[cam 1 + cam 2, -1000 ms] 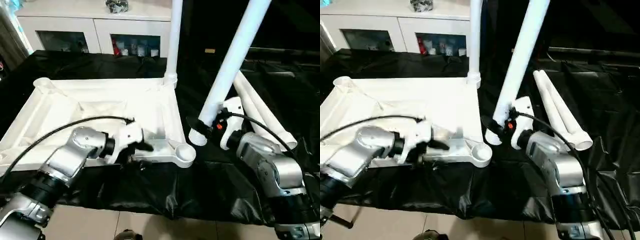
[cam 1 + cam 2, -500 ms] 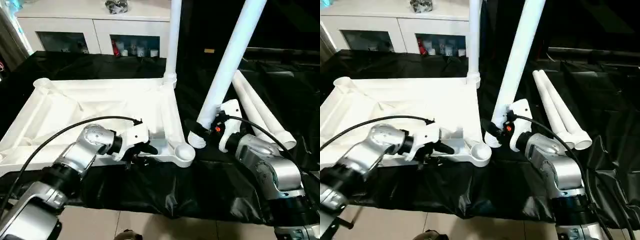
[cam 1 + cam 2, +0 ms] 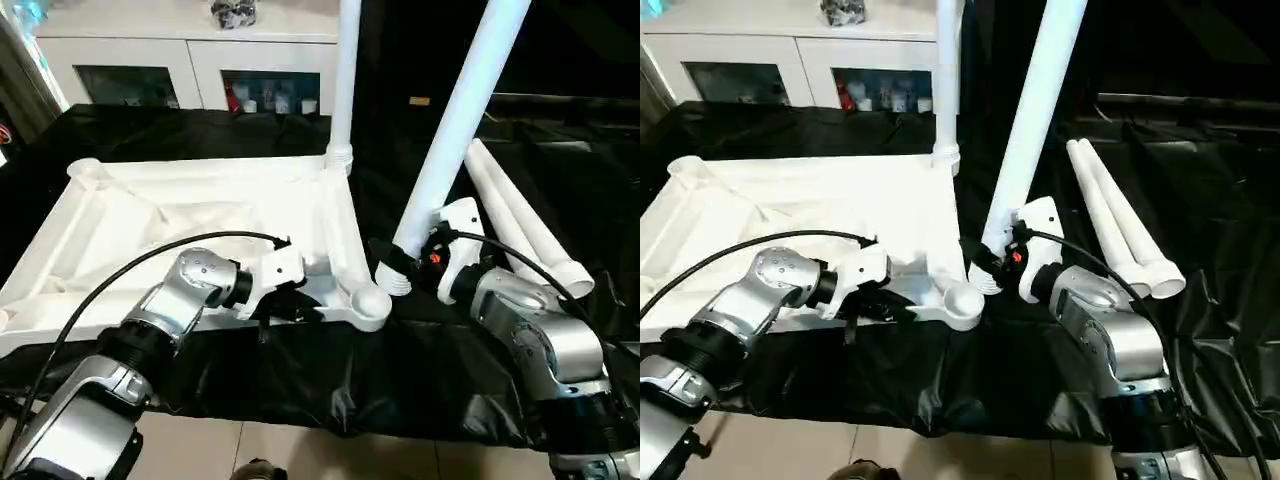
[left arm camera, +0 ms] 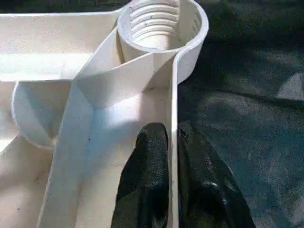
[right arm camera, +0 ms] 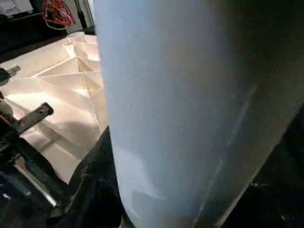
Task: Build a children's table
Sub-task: Insert table leg to table base
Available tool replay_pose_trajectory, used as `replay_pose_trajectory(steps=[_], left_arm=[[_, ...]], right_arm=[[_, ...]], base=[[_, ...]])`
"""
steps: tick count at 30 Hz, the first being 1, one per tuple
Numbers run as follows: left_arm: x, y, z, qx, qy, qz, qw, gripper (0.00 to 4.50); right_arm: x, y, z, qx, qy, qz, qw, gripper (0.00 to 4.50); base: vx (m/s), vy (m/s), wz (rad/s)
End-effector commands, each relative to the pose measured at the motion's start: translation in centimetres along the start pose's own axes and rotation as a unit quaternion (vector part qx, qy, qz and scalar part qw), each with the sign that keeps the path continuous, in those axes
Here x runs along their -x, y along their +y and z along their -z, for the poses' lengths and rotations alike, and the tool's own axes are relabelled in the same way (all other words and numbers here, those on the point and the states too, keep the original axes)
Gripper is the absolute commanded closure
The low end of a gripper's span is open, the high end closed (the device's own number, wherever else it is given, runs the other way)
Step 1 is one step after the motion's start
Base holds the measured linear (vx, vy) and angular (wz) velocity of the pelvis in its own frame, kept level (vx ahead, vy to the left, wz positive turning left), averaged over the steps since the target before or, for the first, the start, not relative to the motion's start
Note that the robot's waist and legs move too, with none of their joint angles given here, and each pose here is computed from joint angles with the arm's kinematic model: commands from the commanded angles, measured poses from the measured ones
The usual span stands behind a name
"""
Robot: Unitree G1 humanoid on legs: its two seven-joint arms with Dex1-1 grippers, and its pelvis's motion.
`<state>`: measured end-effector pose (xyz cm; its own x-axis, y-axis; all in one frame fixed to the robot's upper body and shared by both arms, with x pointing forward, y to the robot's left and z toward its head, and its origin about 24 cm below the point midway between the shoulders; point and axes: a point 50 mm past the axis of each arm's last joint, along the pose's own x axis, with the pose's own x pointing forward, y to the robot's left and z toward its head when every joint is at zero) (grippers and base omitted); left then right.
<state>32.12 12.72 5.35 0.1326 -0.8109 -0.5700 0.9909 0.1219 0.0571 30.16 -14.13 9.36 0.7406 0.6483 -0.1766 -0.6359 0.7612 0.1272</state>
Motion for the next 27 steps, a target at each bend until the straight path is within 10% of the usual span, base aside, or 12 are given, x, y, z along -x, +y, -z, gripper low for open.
replay_pose_trajectory(steps=[1, 21, 27], left_arm=[[0.8, 0.7, -0.1, 0.020, 0.012, -0.045, 0.999, 4.30], [-2.2, -1.6, -2.1, 0.043, -0.020, -0.108, 0.993, 4.50], [-2.2, -1.8, -1.5, 0.074, -0.010, -0.099, 0.992, 3.83]], right_arm=[[0.4, 0.1, -0.3, 0.009, -0.008, 0.000, 1.000, 2.59], [-2.3, -1.0, -0.9, 0.014, 0.009, -0.012, 1.000, 2.59], [-2.7, -0.9, -1.2, 0.019, 0.008, -0.022, 1.000, 2.59]], base=[[0.000, 0.000, 0.00], [0.000, 0.000, 0.00], [0.000, 0.000, 0.00]])
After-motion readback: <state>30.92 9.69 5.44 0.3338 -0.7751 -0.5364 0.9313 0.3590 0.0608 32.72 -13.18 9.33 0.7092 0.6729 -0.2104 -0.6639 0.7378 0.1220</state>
